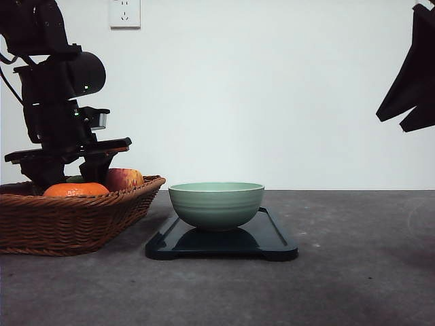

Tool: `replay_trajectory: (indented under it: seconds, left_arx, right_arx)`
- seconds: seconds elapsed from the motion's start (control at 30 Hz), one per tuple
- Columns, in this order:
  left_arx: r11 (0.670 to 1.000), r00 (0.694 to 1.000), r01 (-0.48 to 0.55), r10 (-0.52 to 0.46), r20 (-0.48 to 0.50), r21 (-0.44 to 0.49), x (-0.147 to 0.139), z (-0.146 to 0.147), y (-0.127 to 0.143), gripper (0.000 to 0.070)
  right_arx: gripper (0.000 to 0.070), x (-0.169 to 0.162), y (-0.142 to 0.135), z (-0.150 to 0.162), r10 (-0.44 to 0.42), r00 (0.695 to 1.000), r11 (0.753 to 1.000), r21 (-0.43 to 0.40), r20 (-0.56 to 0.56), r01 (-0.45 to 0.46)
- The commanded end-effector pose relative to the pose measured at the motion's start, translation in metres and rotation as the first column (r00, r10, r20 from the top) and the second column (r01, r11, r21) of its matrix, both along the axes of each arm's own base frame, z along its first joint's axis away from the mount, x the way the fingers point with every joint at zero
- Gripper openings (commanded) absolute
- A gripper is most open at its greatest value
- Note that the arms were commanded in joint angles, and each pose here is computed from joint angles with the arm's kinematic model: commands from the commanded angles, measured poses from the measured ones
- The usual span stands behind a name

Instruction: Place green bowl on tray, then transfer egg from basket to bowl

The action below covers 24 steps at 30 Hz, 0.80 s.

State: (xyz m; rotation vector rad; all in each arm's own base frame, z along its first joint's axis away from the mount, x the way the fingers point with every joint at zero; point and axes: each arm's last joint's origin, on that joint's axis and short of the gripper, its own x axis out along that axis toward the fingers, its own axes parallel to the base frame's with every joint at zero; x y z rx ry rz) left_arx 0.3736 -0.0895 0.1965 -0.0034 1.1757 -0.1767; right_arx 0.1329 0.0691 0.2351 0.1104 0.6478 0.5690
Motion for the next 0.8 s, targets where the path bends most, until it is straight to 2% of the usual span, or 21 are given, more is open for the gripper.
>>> replay_trajectory:
  seconds: [0.0,0.6,0.7,0.77]
  left_arx:
    - [1.000,1.000,-0.001,0.001,-0.003,0.003,0.006,-0.002,-0.002,0.0267]
    - [1.000,1.000,-0.011,0.011,-0.012,0.006,0.001,0.006,0.004,0.0247]
    - [1.000,1.000,-0.014,0.014,-0.002,0.003,-0.001,0.012,0.005,0.0186]
    - [1.000,1.000,-0.016,0.016,0.011,0.000,-0.003,0.017,0.006,0.0176]
  right_arx:
    - [0.0231,0.001,0.002,0.001,0.000,1.000,1.000,0.009,-0.001,0.000]
    - [0.0231,0.001,0.001,0.001,-0.018,1.000,1.000,-0.002,0.004,0.018]
    - [0.0231,0.001,0.001,0.001,-0.018,1.000,1.000,-0.002,0.004,0.018]
    - [0.0231,0.001,0.001,0.001,-0.018,1.000,1.000,-0.002,0.005,0.018]
